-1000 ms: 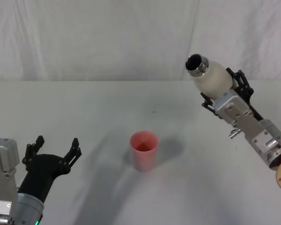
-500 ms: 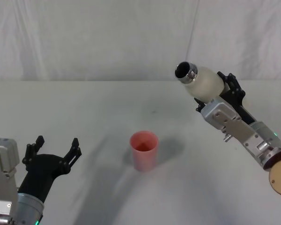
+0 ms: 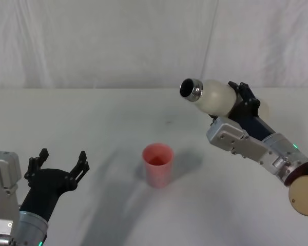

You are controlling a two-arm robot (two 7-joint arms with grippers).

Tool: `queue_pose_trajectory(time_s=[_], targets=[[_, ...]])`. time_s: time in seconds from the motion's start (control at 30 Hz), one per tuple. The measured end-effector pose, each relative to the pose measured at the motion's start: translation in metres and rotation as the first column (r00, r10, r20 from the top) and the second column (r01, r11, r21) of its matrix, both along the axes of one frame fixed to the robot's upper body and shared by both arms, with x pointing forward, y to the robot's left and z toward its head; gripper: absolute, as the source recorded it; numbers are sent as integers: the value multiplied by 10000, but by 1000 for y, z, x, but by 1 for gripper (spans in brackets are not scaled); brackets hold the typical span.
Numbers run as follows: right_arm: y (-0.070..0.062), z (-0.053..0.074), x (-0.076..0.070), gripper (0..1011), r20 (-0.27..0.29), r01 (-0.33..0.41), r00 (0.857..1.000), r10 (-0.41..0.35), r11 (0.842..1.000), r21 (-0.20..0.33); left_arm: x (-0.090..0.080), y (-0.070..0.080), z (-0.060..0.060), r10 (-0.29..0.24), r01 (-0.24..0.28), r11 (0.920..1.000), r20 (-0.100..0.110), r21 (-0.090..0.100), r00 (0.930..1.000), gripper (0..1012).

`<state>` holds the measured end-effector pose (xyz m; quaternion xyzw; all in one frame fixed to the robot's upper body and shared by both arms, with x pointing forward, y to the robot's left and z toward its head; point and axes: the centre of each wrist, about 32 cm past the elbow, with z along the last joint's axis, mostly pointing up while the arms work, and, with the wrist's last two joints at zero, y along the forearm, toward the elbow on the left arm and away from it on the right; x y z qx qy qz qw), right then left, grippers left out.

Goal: Grasp the thermos with one hand and pour water into the cup lid.

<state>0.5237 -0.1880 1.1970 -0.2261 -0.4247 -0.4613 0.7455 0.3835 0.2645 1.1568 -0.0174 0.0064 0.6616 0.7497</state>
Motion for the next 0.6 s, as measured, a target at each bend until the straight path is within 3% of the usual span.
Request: queue_pose_trajectory(time_s=[0.6], targets=[[6, -1, -2, 948, -149, -586, 9982, 575, 9945, -871, 0, 0, 0, 0, 0, 10000, 0, 0, 10000, 1001]])
